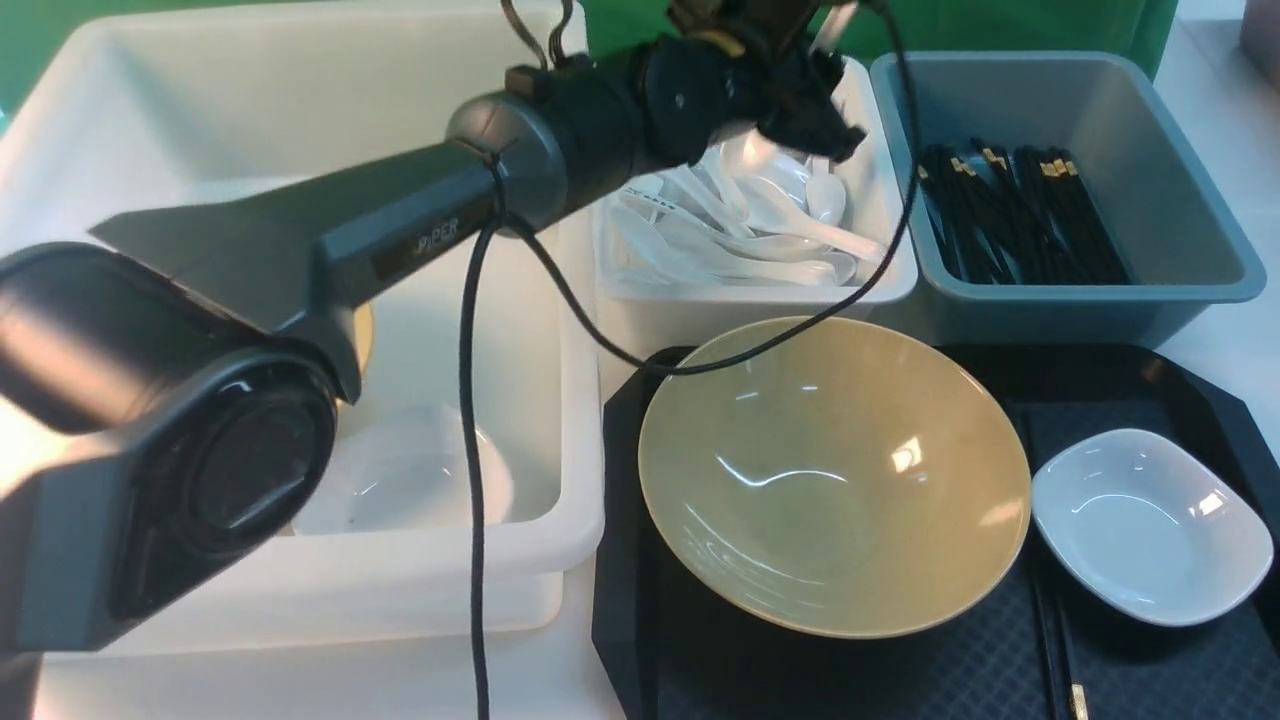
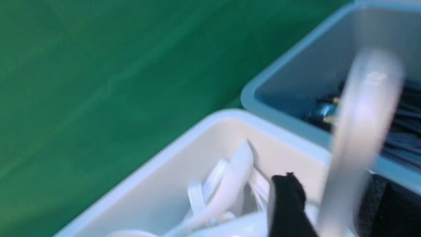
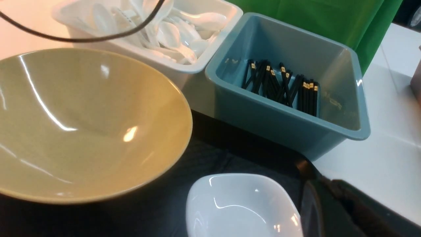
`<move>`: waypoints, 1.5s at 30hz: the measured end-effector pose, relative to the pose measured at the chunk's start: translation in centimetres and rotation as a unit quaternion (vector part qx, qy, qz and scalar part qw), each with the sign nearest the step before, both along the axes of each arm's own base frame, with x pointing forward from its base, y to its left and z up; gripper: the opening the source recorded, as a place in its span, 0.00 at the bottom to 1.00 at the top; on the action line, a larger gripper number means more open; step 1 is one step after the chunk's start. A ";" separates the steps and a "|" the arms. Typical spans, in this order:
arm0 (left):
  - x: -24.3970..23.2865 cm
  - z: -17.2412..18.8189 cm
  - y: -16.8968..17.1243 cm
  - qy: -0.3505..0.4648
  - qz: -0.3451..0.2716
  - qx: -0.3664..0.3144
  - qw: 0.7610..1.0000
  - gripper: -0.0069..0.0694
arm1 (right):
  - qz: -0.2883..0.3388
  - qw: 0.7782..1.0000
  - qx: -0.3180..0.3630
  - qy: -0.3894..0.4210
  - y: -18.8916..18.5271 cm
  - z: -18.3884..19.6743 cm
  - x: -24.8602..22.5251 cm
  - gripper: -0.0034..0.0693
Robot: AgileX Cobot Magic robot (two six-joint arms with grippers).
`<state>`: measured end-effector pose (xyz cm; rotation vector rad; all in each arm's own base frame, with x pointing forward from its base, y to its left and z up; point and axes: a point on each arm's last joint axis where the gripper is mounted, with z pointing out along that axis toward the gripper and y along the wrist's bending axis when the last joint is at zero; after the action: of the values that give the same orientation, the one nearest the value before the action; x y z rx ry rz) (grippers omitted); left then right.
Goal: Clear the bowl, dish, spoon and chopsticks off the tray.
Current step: Use the left arm to put the soup spoon into the small storage box in the middle, then use the left arm to grab the yellow noodle bowl on the left
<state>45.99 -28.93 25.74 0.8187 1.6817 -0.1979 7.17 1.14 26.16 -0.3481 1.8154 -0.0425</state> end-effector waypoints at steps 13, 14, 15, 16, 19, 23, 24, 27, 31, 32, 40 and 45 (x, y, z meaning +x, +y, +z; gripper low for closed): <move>-11.0 10.0 3.4 0.350 -0.100 0.033 0.931 0.42 | 0.000 1.000 0.002 -0.006 0.0 0.1 0.0 0.09; -11.5 9.3 3.4 0.378 -0.094 0.065 0.919 0.41 | 0.000 1.000 0.003 -0.007 0.0 -0.1 0.1 0.09; -12.1 7.8 3.1 0.402 -0.077 0.117 0.905 0.41 | -0.001 1.000 0.007 -0.009 0.0 -0.2 0.1 0.09; -12.1 7.0 2.9 0.405 -0.064 0.144 0.901 0.41 | -0.001 1.000 0.010 -0.008 0.0 -0.3 0.1 0.09; -12.2 5.2 2.1 0.402 -0.038 0.197 0.893 0.45 | -0.001 1.000 0.013 -0.010 0.1 -0.3 0.2 0.09; -11.2 3.3 1.3 0.380 -0.018 0.223 0.898 0.56 | -0.001 1.000 0.014 -0.014 0.1 -0.4 0.2 0.09; -11.0 2.8 1.3 0.380 -0.012 0.228 0.896 0.59 | -0.002 1.000 0.014 -0.014 0.1 -0.4 0.2 0.09; -10.3 1.0 1.2 0.389 0.007 0.244 0.888 0.63 | -0.002 1.000 0.014 -0.014 0.1 -0.4 0.2 0.09; -9.8 -1.2 1.0 0.407 0.019 0.264 0.874 0.64 | -0.002 1.000 0.016 -0.013 0.1 -0.4 0.2 0.09; -9.7 -1.7 1.0 0.412 0.021 0.268 0.871 0.64 | -0.002 1.000 0.017 -0.013 0.1 -0.4 0.2 0.09; -9.8 -4.6 0.1 0.458 -0.022 0.271 0.846 0.34 | -0.004 1.000 0.025 -0.013 0.1 -0.4 0.2 0.09; -10.4 -2.6 -0.5 0.468 -0.049 0.226 0.853 0.15 | -0.004 1.000 0.025 -0.014 0.1 -0.3 0.2 0.10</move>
<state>35.58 -29.40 23.15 1.2830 2.6708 -0.3064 7.38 1.20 25.83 -0.3026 1.7864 -0.0079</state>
